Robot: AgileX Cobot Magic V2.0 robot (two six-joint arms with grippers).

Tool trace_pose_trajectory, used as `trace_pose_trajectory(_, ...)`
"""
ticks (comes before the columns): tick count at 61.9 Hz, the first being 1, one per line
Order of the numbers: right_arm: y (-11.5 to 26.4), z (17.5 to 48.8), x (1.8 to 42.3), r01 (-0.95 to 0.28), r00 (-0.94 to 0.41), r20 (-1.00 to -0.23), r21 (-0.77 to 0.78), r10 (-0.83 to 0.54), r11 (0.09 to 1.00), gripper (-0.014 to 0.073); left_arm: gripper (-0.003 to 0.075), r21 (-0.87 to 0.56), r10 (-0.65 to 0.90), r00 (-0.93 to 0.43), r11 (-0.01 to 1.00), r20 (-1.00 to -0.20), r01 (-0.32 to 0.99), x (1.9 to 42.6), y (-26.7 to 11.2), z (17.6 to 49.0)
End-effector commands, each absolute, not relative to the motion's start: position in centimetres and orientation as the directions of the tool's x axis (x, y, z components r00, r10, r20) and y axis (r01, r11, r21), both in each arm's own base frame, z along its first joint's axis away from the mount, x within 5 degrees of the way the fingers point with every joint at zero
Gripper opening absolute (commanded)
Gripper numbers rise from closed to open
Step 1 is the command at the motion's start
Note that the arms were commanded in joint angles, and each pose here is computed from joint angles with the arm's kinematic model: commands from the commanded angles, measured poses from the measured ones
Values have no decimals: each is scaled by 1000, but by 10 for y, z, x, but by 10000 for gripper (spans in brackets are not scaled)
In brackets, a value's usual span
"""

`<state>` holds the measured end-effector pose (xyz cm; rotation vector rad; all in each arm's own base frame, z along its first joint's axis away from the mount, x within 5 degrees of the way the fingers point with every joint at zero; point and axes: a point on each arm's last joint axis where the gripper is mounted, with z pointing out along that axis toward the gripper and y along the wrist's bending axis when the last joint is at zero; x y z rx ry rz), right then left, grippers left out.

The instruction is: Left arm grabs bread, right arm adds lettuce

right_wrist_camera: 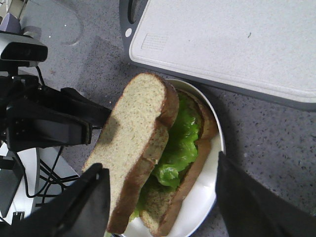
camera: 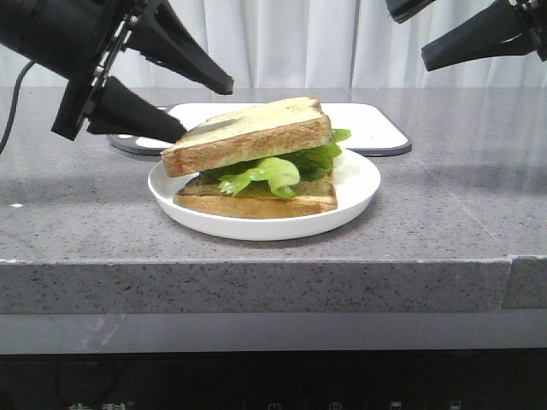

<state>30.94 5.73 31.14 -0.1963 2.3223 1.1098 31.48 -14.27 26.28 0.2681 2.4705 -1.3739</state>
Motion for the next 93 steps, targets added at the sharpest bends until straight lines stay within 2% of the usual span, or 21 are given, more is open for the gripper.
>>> trace_pose_trajectory(1, 57, 339, 302, -416, -781, -614, 647, 114, 639, 477, 557, -803, 14, -914, 472, -406, 364, 312, -139, 292)
trace_pose_trajectory(10, 54, 351, 289, -454, -741, -668, 570, 65, 685, 477, 555, -796, 10, -895, 454, -446, 402, 313, -122, 312)
trace_pose_trajectory(16, 51, 366, 270, -471, -708, -706, 492, 20, 732, 477, 555, -753, 12, -870, 495, -494, 434, 308, -107, 330)
trace_pose_trajectory(23, 44, 379, 247, -427, -702, -712, 395, -23, 813, 477, 555, -653, 34, -845, 618, -533, 437, 296, -89, 348)
trace_pose_trajectory(31, 30, 395, 213, -301, -706, -709, 281, -15, 911, 477, 555, -458, 59, -811, 800, -581, 387, 272, -69, 370)
trace_pose_trajectory(39, 20, 410, 181, -204, -669, -743, 186, 1, 961, 477, 553, -291, 34, -788, 919, -614, 266, 245, -48, 389)
trace_pose_trajectory(44, 18, 415, 165, -195, -643, -765, 162, -1, 967, 477, 545, -187, 8, -764, 968, -645, 168, 226, -34, 397)
trace_pose_trajectory(52, 19, 411, 140, -195, -614, -790, 157, 5, 968, 477, 545, -89, -22, -699, 994, -715, 60, 196, -18, 402)
trace_pose_trajectory(66, 18, 383, 102, -169, -569, -823, 134, 15, 976, 477, 545, -72, -29, -536, 996, -844, 60, 140, -12, 387)
trace_pose_trajectory(79, 10, 358, 86, -61, -610, -791, 121, 58, 991, 477, 545, -71, -33, -469, 995, -883, 63, 100, -9, 367)
trace_pose_trajectory(93, 11, 352, 77, -61, -586, -808, 123, 64, 991, 477, 545, -63, -30, -433, 996, -901, 62, 84, -8, 356)
